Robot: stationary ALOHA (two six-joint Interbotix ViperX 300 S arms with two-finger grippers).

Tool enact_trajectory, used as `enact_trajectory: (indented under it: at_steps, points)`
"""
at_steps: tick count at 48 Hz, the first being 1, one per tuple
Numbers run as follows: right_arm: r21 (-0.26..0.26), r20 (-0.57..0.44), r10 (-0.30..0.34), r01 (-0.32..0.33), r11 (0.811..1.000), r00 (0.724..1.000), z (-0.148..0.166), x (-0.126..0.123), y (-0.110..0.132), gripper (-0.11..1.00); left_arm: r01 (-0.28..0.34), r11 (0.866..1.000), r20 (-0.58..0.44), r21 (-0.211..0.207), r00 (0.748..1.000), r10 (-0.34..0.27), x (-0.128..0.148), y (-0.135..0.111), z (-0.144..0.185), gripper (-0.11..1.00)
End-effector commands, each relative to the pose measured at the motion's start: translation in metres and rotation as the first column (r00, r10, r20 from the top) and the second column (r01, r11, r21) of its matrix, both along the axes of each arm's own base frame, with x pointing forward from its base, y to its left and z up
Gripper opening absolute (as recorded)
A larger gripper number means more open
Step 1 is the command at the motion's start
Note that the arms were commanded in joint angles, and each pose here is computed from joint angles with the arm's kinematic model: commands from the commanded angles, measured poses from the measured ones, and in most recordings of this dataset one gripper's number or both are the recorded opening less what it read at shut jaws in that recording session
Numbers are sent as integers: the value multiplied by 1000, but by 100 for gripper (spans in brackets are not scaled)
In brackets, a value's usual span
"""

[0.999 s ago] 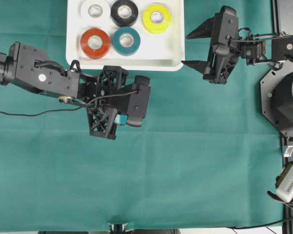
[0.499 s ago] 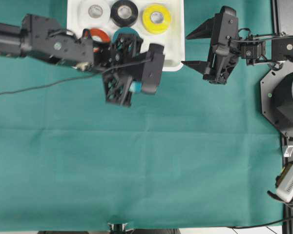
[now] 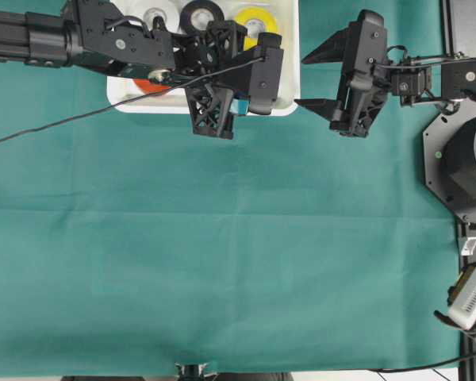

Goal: Put the tape alternately from left to right into the white case.
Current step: 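Lower the blue roll into the tray below the yellow roll and release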

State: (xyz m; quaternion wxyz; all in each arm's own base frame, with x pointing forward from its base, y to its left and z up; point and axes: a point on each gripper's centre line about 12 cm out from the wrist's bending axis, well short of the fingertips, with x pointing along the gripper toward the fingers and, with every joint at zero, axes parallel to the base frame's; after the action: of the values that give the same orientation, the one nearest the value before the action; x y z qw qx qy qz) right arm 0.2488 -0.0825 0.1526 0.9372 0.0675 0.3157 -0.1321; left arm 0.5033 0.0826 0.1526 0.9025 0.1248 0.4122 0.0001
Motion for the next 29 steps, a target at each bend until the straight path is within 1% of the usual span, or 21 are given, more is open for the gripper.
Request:
enact_trajectory:
  at_steps: [1,20,22,24,25,29]
  points:
    - [-2,19,6,-6,1000,1000,4,3,0,85,-9,1000,73,7,997,8,8,4,27,26]
    - [-2,19,6,-6,1000,1000,4,3,0,85,-10,1000,72,6,997,10,8,4,26,27]
    - [-1,18,6,-6,1000,1000,4,2,1,85,-9,1000,72,7,997,9,8,4,26,34]
    - [-2,17,6,-6,1000,1000,4,2,1,85,-9,1000,73,7,997,9,7,4,26,46]
    - [-2,17,6,-6,1000,1000,4,2,1,85,-9,1000,75,8,997,9,7,4,26,54]
    - [-1,18,6,-6,1000,1000,4,2,1,85,-8,1000,76,9,997,7,7,4,26,77]
